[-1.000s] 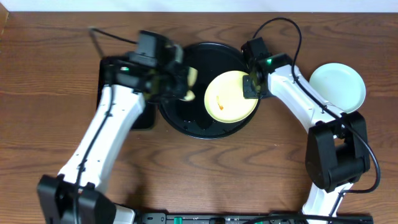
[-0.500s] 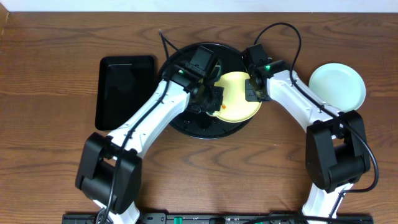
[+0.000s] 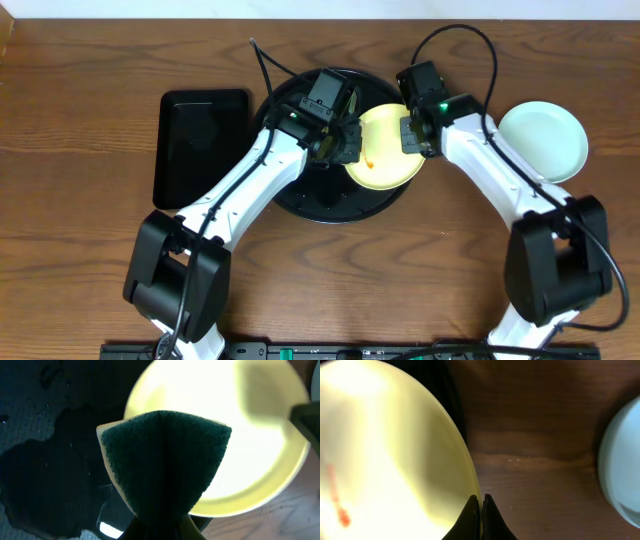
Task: Clean dirty plates on tray and stack at the side
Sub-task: 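Scrub the yellow plate with the sponge while right gripper holds its rim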
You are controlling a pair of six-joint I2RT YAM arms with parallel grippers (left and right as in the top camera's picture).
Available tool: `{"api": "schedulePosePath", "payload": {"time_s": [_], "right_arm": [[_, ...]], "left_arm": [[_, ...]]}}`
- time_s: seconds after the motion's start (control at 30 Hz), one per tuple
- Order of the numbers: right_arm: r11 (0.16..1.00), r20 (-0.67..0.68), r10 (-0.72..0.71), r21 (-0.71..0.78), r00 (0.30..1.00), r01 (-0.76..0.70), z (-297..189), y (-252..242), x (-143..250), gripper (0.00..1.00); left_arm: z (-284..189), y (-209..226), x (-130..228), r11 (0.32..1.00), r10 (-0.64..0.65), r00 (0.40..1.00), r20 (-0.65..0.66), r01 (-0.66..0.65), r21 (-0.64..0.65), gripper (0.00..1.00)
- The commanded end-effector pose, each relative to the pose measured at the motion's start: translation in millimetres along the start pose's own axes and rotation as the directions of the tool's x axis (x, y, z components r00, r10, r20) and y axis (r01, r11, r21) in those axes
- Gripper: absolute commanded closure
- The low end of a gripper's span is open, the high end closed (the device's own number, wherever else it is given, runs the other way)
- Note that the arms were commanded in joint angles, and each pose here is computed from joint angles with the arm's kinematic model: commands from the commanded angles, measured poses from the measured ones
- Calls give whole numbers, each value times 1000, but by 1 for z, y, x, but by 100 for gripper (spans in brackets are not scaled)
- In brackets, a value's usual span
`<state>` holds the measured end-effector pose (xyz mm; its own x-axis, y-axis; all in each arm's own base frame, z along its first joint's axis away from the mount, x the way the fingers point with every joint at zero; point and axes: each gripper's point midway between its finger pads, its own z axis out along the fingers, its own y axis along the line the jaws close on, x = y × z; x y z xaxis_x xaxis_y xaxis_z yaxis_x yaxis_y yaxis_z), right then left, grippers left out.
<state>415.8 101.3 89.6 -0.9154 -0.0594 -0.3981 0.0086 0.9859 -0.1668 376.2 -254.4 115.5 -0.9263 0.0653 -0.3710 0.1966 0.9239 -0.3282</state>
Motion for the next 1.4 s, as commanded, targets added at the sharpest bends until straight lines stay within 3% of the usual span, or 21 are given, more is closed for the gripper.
{"api": "schedulePosePath", "payload": {"time_s": [0.0,0.1,0.37,0.6,0.87,1.37], "right_arm": [[998,43,43,54,998,-45,-21,-20,-6,99],[991,35,50,123,998,-54,-21,-32,-1,99],[989,-8,52,141,999,-50,-4,-35,22,99],[993,-12,66,96,998,-65,14,-29,33,99],[990,-81,99,-88,992,-106,27,-18,42,99],[990,-86,91,-96,992,-100,28,-20,43,99]], "left_arm": [[4,0,-3,1000,-5,1000,18,5,-17,92],[11,-4,-3,1000,4,1000,17,-4,-9,92],[34,-24,10,999,50,999,-14,-50,14,92],[36,-40,21,996,76,996,-43,-73,60,92],[39,-38,30,992,105,992,-67,-100,71,92],[58,-41,43,990,108,988,-110,-97,105,93]]}}
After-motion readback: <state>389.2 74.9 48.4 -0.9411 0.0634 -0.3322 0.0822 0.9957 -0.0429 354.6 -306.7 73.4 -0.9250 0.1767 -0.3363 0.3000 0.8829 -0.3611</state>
